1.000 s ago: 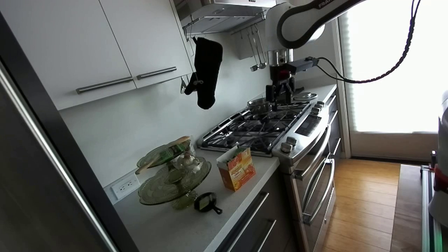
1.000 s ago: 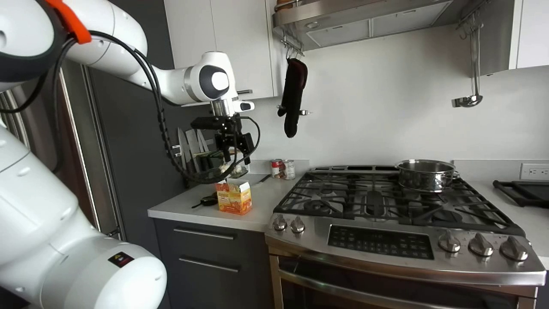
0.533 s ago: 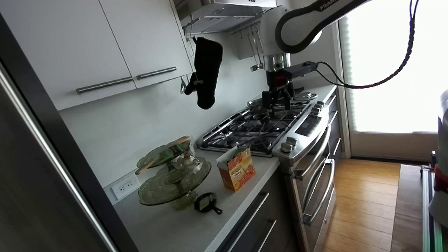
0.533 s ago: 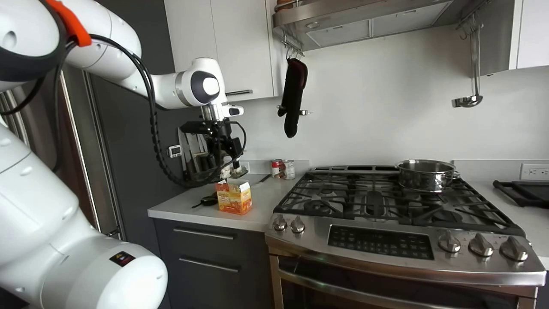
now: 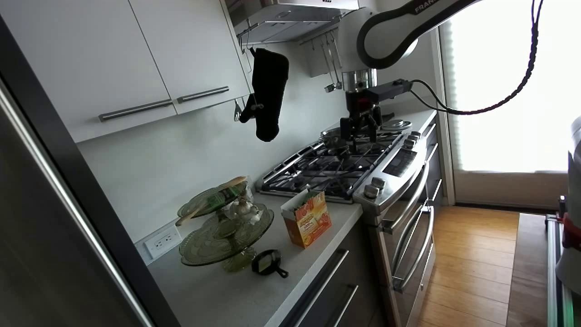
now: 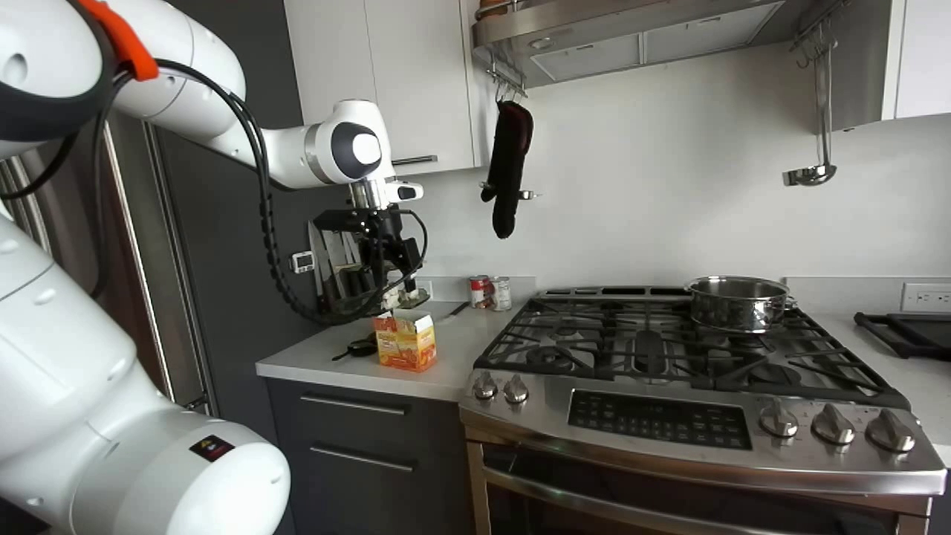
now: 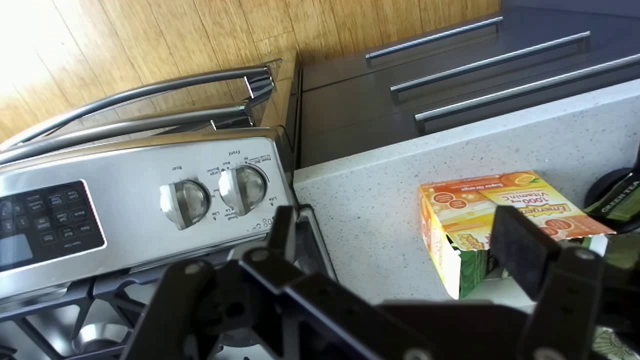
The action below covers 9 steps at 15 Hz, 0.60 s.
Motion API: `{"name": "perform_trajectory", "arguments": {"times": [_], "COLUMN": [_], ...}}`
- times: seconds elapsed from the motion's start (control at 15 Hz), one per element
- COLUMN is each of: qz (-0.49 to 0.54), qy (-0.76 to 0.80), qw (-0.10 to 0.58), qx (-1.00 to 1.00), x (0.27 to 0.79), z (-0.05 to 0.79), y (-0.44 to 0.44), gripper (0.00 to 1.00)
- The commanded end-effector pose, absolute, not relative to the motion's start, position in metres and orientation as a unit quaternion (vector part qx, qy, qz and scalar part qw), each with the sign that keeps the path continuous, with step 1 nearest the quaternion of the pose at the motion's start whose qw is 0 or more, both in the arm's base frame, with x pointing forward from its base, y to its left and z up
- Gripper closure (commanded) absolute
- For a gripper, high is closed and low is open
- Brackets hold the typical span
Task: Move the box forward
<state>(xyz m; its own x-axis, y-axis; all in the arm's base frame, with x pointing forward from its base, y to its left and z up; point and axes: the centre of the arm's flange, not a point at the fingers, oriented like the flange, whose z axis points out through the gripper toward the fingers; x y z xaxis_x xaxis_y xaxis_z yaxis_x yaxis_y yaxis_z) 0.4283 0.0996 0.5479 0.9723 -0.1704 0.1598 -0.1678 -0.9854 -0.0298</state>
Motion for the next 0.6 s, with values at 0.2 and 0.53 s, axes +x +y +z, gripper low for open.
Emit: {"name": "perform_trajectory", "arguments": {"times": [0.2,0.53], "qz": [-0.074,-0.064], "qy": [0.091,0.109], "qw": [0.032,0.045], "qx": [-0.993,-0.991], "x": [0.452,0.471], "z": [0.538,0.516], "y": [0.116,0.133], "gripper": [0.00,0.00]}}
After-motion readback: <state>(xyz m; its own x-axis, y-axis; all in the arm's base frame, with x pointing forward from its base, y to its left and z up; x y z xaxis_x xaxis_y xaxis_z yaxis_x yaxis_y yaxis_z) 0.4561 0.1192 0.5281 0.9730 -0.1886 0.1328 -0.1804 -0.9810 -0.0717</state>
